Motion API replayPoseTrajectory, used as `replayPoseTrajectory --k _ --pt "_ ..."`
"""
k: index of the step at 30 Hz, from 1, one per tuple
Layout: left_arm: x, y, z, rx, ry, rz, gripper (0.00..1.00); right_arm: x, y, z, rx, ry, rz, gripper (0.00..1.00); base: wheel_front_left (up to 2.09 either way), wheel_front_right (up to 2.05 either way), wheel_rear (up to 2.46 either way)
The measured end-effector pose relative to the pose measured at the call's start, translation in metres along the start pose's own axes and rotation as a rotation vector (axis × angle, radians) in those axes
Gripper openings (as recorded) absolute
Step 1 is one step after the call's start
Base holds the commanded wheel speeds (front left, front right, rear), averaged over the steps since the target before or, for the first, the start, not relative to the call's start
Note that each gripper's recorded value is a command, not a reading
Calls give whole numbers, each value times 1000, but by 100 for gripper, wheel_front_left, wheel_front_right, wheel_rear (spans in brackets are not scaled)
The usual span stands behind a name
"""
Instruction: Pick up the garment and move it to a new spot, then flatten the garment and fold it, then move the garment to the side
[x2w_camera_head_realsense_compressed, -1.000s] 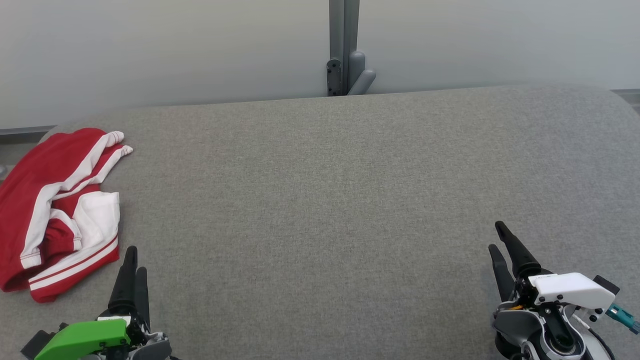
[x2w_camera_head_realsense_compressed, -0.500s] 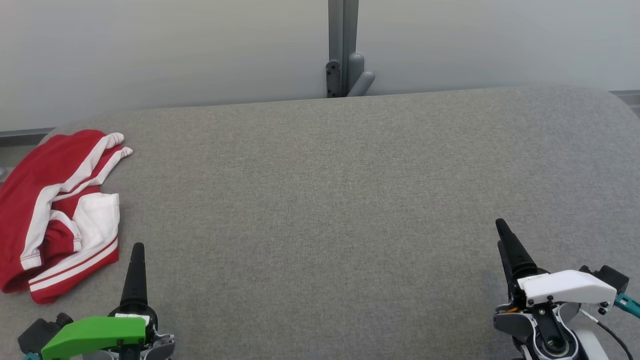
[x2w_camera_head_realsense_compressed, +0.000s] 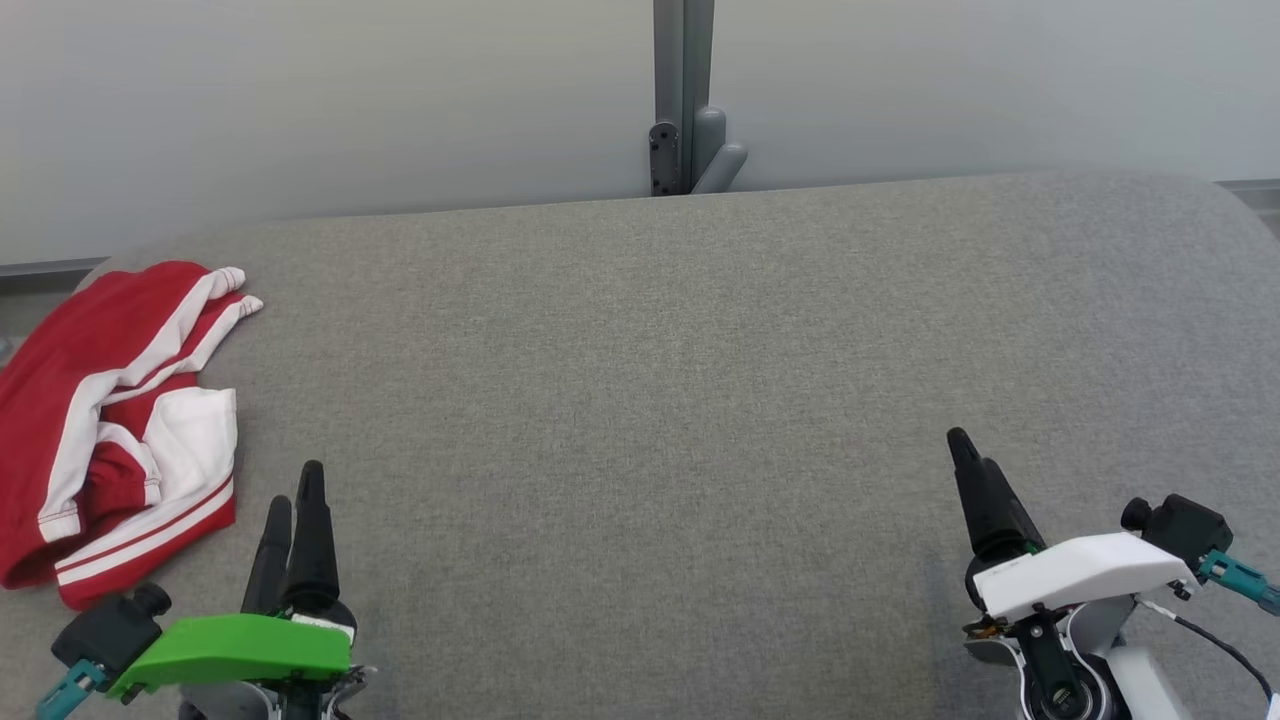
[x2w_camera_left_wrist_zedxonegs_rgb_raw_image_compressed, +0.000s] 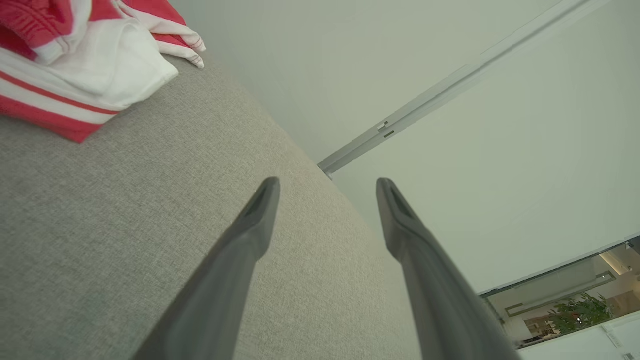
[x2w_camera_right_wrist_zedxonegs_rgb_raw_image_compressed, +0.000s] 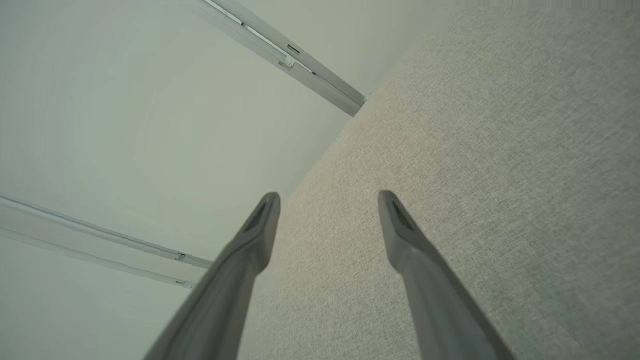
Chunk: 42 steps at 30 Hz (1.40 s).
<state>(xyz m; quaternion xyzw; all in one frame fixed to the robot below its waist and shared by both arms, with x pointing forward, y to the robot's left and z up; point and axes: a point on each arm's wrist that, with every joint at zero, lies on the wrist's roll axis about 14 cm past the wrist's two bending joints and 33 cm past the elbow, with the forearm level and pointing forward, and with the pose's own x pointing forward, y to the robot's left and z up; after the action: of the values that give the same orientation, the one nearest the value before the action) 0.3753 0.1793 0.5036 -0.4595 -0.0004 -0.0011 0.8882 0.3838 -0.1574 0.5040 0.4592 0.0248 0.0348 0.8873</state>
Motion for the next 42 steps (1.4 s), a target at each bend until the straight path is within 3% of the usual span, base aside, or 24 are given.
replayPoseTrajectory --k 5,20,42 --pt "0 -8 -5 111 11 -22 100 0 10 -2 -91 1 34 100 0 0 0" --pt "0 -27 -15 314 19 -91 100 -3 24 -4 -310 -16 86 100 0 0 0" --pt "-2 -50 -21 534 -9 -185 100 -10 36 3 -540 -76 135 100 0 0 0"
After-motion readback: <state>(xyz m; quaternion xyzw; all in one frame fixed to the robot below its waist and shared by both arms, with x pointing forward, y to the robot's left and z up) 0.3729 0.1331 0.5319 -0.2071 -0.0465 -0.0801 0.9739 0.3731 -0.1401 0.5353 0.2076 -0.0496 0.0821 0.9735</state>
